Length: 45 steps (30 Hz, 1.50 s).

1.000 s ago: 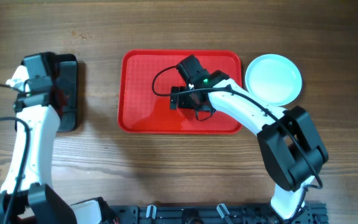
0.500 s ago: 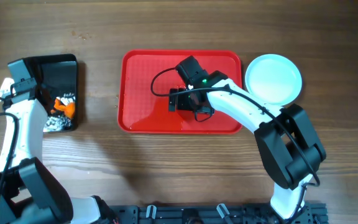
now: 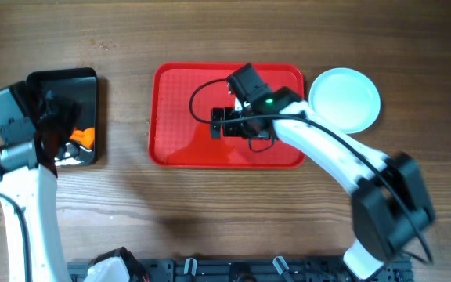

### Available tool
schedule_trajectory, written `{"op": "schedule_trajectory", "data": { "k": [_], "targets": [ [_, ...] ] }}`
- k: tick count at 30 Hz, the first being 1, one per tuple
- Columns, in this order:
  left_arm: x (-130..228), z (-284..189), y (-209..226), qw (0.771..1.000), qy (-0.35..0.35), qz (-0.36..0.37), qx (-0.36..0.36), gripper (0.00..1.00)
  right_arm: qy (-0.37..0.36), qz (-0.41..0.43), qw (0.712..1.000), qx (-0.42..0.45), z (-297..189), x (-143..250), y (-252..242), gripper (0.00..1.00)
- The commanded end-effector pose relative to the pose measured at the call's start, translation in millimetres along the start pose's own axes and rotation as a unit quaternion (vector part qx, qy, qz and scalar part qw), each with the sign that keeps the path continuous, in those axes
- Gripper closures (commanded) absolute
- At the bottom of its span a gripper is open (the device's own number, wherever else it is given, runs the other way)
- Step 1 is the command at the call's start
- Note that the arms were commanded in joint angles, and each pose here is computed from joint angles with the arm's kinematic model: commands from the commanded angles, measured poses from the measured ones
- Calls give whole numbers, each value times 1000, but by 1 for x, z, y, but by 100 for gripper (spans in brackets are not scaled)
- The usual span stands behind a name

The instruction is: Clean dirty plates on tray and stack at the side

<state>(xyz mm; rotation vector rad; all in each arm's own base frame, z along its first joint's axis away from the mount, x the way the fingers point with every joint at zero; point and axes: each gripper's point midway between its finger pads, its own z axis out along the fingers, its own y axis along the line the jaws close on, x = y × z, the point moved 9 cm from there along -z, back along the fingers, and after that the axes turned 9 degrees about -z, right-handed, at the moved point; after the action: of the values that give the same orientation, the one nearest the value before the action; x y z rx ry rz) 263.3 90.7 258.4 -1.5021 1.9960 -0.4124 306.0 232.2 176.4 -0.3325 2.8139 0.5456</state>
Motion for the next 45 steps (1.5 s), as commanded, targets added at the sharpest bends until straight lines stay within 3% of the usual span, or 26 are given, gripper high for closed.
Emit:
{"op": "schedule_trajectory", "data": {
  "k": [1,7,17,31,40,45],
  "targets": [
    [20,-17,-7,993,92,2,69,0,-61,-8,998,13,-57,2,5,0],
    [23,-18,-2,993,102,-2,53,0,-55,33,996,65,-101,29,-5,0],
    [23,-18,-2,993,103,-2,53,0,21,33,998,42,-122,71,9,0],
    [23,-18,-2,993,102,-2,53,0,55,38,996,60,-123,81,4,0],
    [23,-18,-2,993,102,-2,53,0,30,32,995,86,-123,76,0,0],
    [23,-18,-2,993,102,-2,53,0,-4,-23,997,67,-122,64,6,0]
  ]
}}
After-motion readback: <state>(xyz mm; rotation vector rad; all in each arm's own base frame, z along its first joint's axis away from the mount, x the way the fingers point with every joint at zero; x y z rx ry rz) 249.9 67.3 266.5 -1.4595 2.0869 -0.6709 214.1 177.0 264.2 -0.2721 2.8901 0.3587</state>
